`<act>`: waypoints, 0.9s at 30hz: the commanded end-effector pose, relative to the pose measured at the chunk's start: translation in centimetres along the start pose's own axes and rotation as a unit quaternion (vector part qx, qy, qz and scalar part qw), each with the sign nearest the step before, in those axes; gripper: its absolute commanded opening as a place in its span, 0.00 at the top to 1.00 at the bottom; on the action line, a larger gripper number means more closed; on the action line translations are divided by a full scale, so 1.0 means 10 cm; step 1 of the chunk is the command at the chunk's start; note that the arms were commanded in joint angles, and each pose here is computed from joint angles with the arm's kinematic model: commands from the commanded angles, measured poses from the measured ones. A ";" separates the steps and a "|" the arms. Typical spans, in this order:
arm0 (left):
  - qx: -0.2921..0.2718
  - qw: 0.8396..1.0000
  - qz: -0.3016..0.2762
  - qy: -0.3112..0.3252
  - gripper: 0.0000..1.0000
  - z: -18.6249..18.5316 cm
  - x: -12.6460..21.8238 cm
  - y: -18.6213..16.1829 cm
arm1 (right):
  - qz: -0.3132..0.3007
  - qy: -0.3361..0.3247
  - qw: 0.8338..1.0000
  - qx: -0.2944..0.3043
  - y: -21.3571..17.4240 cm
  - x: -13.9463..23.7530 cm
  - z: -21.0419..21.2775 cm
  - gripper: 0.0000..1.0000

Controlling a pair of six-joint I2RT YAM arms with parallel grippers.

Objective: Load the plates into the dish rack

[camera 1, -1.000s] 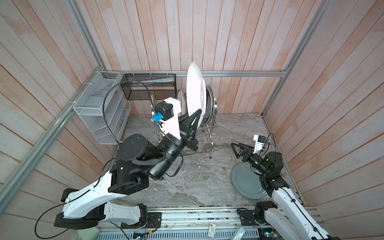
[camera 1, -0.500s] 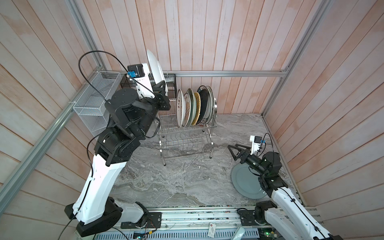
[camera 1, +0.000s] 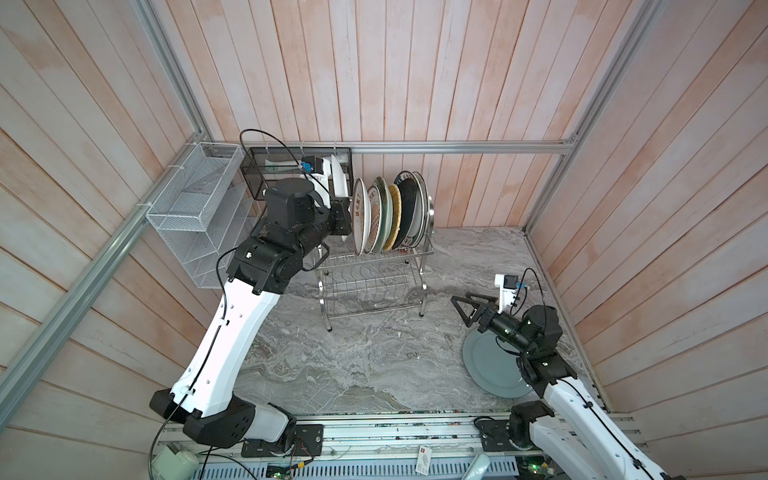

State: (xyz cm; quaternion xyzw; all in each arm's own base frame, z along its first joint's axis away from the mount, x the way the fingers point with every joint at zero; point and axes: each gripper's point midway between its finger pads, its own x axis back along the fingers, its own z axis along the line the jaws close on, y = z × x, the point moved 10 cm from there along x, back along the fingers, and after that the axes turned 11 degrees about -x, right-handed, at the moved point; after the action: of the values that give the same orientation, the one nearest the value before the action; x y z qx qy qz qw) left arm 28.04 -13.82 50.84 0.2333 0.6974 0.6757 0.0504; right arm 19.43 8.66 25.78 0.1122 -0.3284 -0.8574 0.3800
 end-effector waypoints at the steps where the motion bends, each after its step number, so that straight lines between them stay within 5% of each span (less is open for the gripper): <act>1: 0.004 0.999 -0.035 -0.013 1.00 0.02 0.01 0.07 | 0.002 0.012 1.000 0.008 0.02 0.02 0.08 0.02; 27: 0.026 0.999 0.032 0.008 1.00 0.09 -0.37 -0.38 | 0.013 0.010 1.000 -0.001 -0.05 0.02 0.07 0.02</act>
State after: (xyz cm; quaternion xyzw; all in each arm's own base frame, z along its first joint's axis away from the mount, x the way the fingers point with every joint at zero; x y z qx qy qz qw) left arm 30.18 -14.39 45.69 0.2769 0.6978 0.6605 0.0047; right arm 18.96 8.99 25.76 0.1112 -0.3263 -0.8537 0.3903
